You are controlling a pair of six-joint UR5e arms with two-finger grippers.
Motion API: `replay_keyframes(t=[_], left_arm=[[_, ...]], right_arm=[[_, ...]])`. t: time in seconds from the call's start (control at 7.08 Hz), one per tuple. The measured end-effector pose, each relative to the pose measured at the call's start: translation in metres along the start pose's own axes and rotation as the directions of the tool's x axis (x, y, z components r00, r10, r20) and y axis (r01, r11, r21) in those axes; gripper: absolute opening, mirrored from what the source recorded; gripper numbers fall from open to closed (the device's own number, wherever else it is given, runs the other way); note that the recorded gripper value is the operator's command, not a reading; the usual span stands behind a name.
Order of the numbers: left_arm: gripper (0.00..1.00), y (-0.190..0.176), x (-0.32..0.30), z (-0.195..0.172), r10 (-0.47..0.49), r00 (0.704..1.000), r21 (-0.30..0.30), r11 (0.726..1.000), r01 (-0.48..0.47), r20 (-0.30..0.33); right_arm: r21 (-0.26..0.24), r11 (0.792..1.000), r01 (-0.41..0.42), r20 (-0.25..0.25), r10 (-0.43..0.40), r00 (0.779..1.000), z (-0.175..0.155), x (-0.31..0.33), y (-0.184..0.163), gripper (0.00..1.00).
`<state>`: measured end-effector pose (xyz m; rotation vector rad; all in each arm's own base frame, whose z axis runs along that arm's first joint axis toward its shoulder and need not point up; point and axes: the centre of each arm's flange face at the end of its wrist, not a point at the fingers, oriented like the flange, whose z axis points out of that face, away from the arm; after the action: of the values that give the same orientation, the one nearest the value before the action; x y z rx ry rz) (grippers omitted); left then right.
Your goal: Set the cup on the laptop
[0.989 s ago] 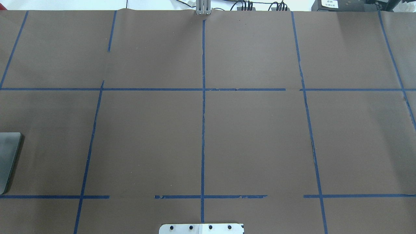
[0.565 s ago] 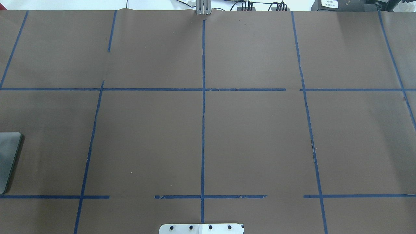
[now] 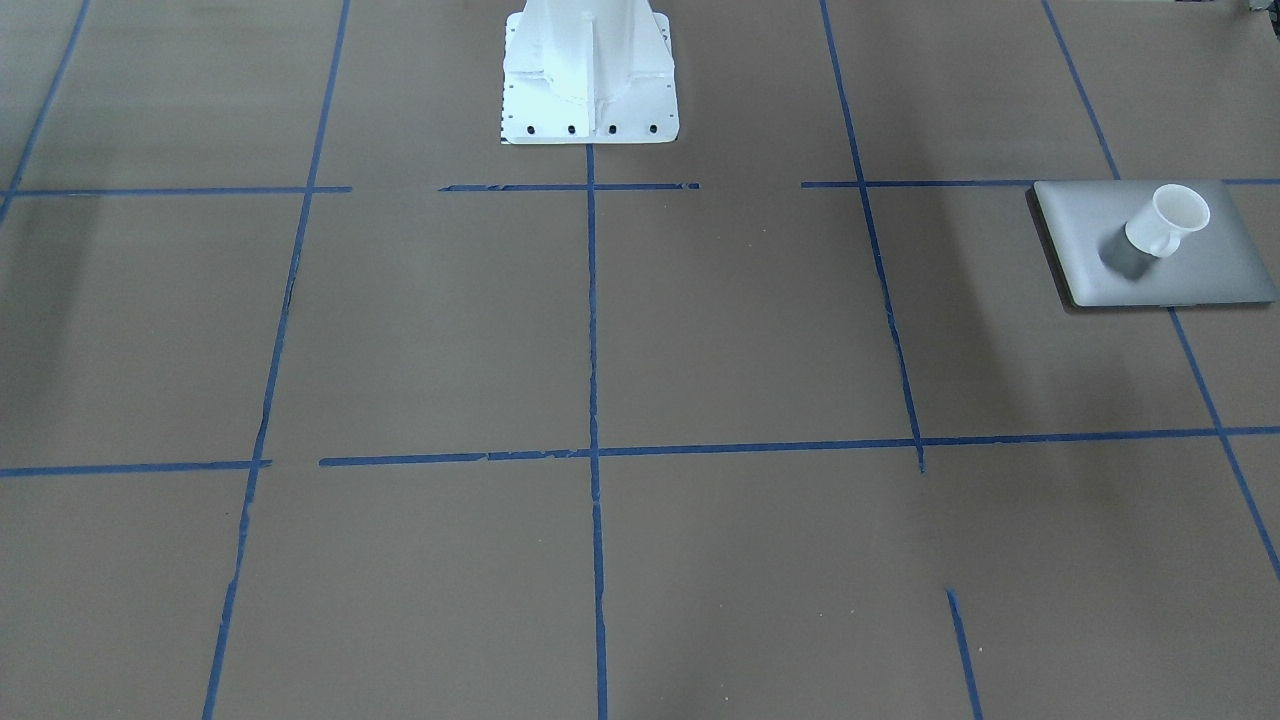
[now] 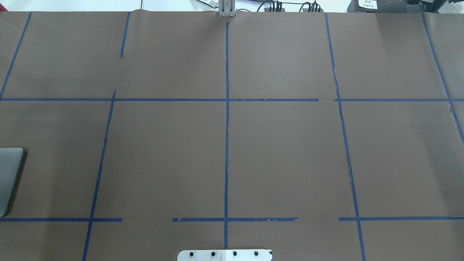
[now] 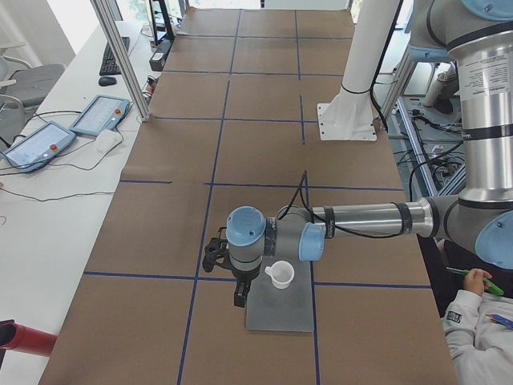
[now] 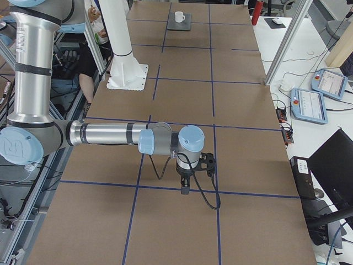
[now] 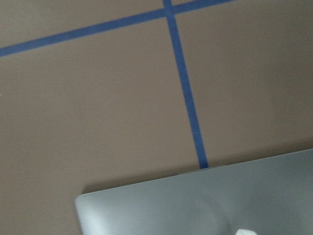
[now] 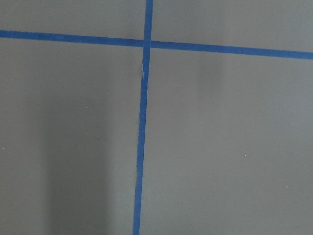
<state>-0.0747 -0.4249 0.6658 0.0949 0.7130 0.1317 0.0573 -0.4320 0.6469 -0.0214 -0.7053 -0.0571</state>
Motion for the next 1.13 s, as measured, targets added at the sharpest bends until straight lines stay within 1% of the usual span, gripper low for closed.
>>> replay_keyframes(t=[0.14, 0.28, 0.57, 1.13], left_arm=[[1.00, -0.012, 0.003, -0.022, -0.016, 1.000, -0.008, 1.000, 0.016, -0.001], [1.00, -0.018, 0.004, -0.033, -0.016, 1.000, -0.017, 1.000, 0.016, -0.005], [1.00, -0.021, 0.000, -0.032, -0.026, 1.000, -0.032, 0.999, 0.025, -0.013], [1.00, -0.021, -0.002, -0.030, -0.030, 0.999, -0.035, 0.999, 0.029, -0.019]], right_arm=[[0.000, 1.000, 0.000, 0.000, 0.000, 1.000, 0.000, 0.000, 0.000, 1.00], [0.000, 1.000, 0.000, 0.000, 0.000, 1.000, 0.000, 0.000, 0.000, 1.00], [0.000, 1.000, 0.000, 0.000, 0.000, 1.000, 0.000, 0.000, 0.000, 1.00], [0.001, 1.000, 0.000, 0.000, 0.000, 1.000, 0.000, 0.000, 0.000, 1.00]])
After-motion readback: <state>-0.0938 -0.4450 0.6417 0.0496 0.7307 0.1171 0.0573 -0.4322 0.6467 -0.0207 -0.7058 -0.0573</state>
